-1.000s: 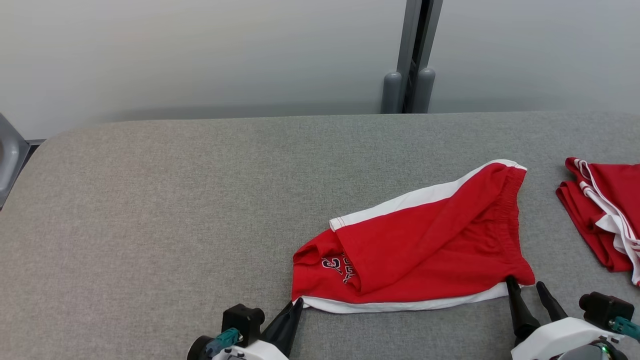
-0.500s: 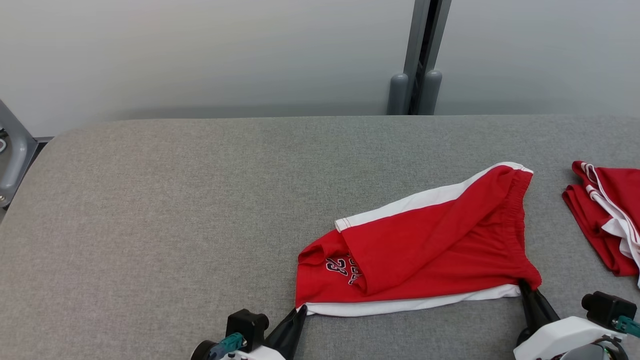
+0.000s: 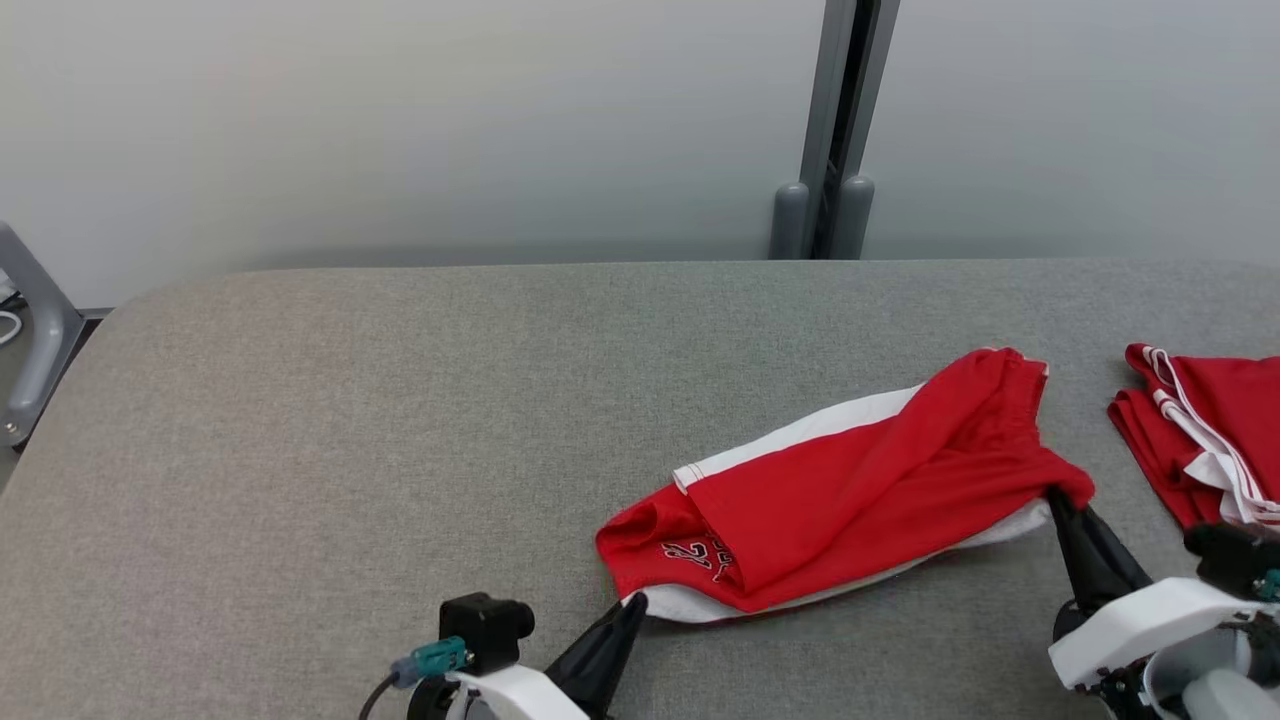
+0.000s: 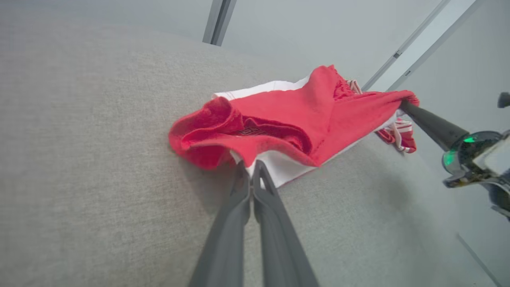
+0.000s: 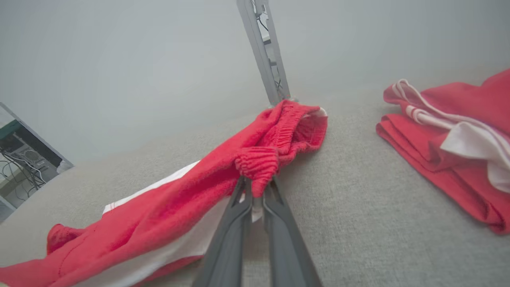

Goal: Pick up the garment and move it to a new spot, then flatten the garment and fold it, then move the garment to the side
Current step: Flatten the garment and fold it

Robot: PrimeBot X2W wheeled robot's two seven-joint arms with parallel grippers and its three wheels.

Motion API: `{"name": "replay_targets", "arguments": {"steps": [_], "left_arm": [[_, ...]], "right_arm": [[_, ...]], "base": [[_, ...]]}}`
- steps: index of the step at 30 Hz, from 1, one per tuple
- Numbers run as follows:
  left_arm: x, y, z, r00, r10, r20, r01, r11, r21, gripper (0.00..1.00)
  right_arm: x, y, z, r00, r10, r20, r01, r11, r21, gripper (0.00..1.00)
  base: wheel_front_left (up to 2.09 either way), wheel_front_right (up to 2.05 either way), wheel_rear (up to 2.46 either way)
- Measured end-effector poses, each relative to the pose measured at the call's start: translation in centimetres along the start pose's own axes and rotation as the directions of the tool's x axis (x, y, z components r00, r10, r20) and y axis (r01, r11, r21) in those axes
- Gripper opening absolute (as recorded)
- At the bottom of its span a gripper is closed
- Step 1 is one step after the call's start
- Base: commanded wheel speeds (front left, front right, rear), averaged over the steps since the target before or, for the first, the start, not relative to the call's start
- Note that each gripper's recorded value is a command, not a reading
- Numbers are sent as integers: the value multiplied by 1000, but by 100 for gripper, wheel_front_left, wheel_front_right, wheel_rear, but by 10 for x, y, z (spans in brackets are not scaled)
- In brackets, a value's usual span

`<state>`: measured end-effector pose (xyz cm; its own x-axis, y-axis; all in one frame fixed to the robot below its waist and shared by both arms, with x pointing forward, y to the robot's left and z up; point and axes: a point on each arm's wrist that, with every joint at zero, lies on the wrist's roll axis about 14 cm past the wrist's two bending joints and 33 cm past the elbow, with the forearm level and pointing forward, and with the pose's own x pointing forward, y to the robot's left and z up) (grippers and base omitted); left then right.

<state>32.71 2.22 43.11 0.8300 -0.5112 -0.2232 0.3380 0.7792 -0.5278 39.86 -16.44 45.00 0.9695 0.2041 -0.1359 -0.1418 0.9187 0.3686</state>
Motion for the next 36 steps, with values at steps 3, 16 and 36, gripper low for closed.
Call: {"name": "replay_targets", "arguments": {"steps": [3,16,36], "left_arm": [[-1,-16,27,997,-60,54,64,995,-72,0],[-12,-54,173,925,-164,344,250,942,-223,0],[7,-39,260,923,-47,382,199,908,-369,0]], "right_arm": [[5,10,26,998,49,41,-47,998,-33,0],[20,59,161,963,222,151,-211,974,-85,0],[56,127,202,940,314,136,-333,930,152,0]], "base": [[0,0,0],[0,0,0],[0,0,0]]}}
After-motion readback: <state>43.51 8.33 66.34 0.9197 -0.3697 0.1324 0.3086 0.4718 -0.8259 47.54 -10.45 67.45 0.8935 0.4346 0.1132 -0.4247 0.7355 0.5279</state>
